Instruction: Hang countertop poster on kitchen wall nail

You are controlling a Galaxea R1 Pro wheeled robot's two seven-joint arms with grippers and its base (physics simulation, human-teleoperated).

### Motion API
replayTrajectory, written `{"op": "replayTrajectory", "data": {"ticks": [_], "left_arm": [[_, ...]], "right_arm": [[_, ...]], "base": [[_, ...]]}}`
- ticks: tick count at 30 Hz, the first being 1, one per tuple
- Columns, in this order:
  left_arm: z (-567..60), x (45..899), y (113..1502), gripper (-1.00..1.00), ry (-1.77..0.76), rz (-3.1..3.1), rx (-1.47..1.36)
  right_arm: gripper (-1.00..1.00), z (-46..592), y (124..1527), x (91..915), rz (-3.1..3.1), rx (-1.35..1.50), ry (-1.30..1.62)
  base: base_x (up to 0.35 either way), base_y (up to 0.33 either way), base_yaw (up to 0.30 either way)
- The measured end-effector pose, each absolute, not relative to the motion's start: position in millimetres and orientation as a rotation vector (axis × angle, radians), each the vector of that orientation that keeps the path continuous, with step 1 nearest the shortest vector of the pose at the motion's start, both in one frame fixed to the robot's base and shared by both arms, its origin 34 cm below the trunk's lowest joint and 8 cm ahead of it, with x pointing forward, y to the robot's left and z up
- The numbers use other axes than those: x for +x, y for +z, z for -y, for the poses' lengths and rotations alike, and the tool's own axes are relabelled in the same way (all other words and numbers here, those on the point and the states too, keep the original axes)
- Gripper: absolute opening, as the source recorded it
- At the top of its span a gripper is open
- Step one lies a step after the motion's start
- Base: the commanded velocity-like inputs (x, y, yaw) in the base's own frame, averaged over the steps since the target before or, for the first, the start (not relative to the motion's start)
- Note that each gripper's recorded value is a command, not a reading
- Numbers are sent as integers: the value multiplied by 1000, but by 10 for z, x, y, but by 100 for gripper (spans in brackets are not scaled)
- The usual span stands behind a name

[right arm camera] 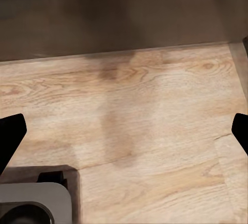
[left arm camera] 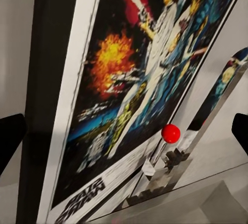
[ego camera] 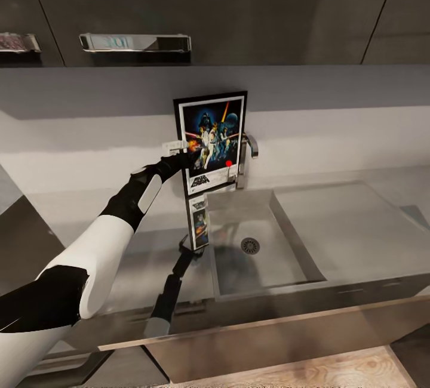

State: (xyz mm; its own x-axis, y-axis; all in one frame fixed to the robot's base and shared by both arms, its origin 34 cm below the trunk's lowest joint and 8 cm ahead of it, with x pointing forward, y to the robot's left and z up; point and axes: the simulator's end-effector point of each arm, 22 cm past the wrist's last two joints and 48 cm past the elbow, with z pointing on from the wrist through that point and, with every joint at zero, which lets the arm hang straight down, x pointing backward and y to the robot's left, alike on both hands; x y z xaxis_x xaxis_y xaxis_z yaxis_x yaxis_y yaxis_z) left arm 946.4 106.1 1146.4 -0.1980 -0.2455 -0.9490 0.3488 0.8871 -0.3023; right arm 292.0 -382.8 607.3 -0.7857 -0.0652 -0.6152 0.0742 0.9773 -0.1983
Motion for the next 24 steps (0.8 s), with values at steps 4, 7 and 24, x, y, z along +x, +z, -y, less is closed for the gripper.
{"op": "replayTrajectory", "data": {"ticks": [4, 7, 24], "left_arm": [[-1059, 9477, 11410, 100, -538, -1694, 78], [-1057, 9487, 11370, 100, -539, -1699, 77], [-1041, 9507, 11269, 100, -539, -1712, 79]], "right_arm": [[100, 3828, 6063, 2899, -2465, 5, -279], [100, 3828, 6055, 2883, -2470, 5, -280], [100, 3828, 6035, 2840, -2483, 3, -281]], "base": [[0, 0, 0], [0, 0, 0], [0, 0, 0]]}}
